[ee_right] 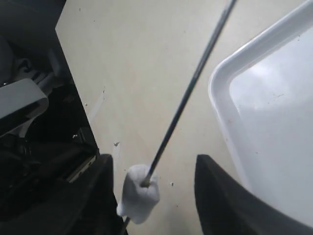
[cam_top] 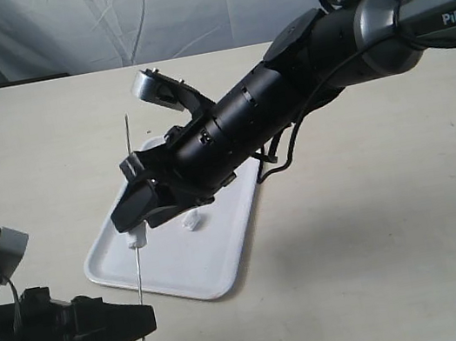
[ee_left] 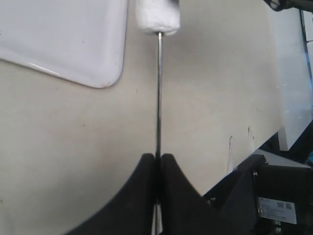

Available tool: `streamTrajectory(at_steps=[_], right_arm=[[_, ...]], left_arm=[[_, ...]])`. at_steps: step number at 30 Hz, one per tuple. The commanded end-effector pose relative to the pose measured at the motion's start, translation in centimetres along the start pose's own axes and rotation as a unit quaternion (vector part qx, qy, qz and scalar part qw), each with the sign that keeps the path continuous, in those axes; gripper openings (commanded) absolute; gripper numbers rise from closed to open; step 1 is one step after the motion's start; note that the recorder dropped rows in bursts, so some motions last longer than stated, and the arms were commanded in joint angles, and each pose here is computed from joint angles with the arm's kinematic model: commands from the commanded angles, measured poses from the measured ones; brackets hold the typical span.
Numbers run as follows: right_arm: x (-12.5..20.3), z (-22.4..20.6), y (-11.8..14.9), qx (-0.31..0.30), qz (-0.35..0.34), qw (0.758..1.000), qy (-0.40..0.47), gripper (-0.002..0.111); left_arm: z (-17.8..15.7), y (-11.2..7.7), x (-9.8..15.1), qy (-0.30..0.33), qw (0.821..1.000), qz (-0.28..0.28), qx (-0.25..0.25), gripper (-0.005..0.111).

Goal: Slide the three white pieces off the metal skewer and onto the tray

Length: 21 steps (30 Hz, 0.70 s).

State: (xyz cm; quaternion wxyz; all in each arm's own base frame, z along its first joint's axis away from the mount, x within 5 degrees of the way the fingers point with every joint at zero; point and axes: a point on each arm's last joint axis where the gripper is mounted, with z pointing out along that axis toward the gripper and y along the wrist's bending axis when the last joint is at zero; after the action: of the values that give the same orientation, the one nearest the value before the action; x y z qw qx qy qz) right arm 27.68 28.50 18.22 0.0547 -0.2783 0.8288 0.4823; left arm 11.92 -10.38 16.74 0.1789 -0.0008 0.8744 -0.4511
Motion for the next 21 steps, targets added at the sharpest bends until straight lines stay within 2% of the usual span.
streamTrajectory(at_steps=[1,3,6,15,19,21], right_arm=[[-0.1,-0.1,0.2,-0.006,-0.001,1.0,0.002,0.049],[-0.1,-0.1,0.0,0.005,-0.004,1.0,0.001,0.049],[-0.1,-0.1,-0.4,0.026,0.001,1.0,0.001,0.049],[0.1,-0.1,-0.4,0.026,0.006,1.0,0.012,0.049],[0.2,-0.1,-0.3,0.021,0.006,1.0,0.017,0.048],[0.2,-0.1,-0.3,0.02,0.006,1.0,0.017,0.042]], left_arm=[[0.0,-0.1,-0.2,-0.009,1.0,-0.024,-0.001,0.0],[0.0,0.3,-0.4,-0.018,0.999,-0.045,-0.022,0.0],[0.5,0.8,-0.3,0.0,0.998,-0.06,-0.027,0.0],[0.9,-0.9,-1.6,0.012,0.999,-0.047,0.025,0.0],[0.9,-0.8,-1.8,0.006,0.999,-0.048,0.017,0.0],[0.9,-0.8,-1.8,0.006,0.999,-0.048,0.017,0.0]])
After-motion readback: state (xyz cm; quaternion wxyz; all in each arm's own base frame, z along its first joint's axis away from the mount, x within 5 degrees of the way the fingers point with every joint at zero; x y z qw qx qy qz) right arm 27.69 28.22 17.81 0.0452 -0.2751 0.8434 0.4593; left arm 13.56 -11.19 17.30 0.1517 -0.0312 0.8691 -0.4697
